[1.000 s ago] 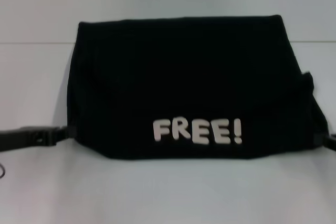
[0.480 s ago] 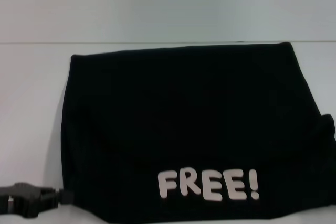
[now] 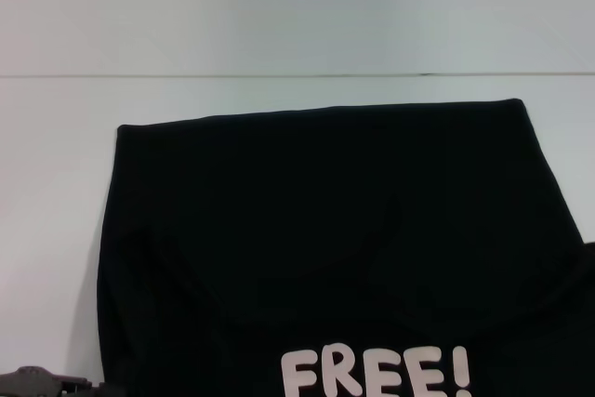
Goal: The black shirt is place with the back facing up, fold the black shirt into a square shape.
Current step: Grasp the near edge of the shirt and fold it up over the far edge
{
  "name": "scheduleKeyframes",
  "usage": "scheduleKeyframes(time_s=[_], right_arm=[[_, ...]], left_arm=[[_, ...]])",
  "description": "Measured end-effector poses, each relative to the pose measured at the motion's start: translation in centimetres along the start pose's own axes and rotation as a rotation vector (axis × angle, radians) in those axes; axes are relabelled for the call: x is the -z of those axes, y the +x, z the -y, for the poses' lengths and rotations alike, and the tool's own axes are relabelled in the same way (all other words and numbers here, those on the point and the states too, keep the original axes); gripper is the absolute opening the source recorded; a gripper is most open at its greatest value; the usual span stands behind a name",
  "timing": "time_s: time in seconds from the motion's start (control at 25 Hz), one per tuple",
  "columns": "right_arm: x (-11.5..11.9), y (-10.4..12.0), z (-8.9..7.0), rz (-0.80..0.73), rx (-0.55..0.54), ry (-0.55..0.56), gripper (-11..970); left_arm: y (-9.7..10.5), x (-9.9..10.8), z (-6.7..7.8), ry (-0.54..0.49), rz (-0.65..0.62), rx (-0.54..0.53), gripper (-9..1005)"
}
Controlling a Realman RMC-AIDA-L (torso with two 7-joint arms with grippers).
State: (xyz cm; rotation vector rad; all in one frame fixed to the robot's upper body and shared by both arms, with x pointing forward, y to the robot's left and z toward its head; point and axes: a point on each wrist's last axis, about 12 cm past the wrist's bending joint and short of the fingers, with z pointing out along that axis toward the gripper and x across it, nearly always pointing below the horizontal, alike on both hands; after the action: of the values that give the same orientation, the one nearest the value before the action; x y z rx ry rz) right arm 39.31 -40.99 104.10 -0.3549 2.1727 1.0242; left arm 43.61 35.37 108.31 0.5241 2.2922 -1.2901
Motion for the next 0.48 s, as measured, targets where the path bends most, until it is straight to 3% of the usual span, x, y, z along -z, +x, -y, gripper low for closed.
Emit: scheduleKeyframes(time_s=[0.24,0.48], right_arm=[[1.8,1.8,-0.7,0.045,-0.032,0.021,31],[2.1,1.8,-0.7,0.067,-0.025,0.026,31]], left_arm=[[0.0,0.1,0.1,0.013,-0.010,0.009,19],[-0.2,0.1,0.1,0.015,-0.022,0.005,18]])
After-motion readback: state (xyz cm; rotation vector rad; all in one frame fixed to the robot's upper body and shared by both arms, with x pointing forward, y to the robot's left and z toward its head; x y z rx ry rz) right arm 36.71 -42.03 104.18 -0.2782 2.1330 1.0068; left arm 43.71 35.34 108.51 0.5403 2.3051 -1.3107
